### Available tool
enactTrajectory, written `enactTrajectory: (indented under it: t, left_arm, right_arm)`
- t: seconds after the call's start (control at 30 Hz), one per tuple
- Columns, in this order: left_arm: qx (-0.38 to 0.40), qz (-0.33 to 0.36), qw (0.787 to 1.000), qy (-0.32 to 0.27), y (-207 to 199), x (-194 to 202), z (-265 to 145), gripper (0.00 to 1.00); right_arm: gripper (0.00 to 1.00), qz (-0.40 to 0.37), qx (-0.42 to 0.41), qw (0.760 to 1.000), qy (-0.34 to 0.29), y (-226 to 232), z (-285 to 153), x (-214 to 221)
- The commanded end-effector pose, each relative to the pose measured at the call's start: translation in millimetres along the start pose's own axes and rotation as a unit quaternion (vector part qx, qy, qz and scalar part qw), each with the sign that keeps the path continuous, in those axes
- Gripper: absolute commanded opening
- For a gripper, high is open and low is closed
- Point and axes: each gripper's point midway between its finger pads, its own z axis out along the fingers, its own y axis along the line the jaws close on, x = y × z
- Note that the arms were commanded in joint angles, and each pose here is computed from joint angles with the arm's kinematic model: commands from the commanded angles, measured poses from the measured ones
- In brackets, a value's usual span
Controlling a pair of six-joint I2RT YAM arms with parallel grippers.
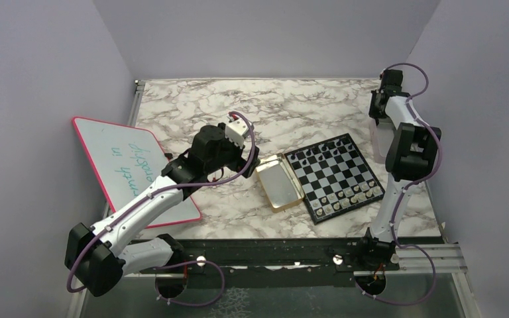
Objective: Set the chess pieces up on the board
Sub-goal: Adjust the storage box at the center of the board.
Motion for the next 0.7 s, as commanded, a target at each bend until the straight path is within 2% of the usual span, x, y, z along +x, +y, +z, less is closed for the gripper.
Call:
enactTrajectory:
  t: [0.0, 0.2, 0.37, 0.67]
  left_arm:
    - [-0.005, 0.005, 1.0, -0.001, 2, 1, 4, 0.99]
    - [-0.004, 0.003, 1.0, 0.01, 2, 8, 10, 0.99]
    - [-0.007, 0.002, 1.0, 0.018, 4, 12, 13, 0.99]
    - [-0.008, 0.004, 1.0, 0.016, 4, 10, 11, 0.99]
  right_arm:
    - [0.11, 0.067, 0.059, 0.994, -0.059, -18, 6, -36]
    - [0.11, 0.137, 0.081, 0.985, -0.059, -22, 15, -41]
    - [0.12, 0.162, 0.079, 0.983, -0.044, -17, 26, -41]
    - [0.36, 0.129, 0.055, 0.99, -0.032, -11, 18, -36]
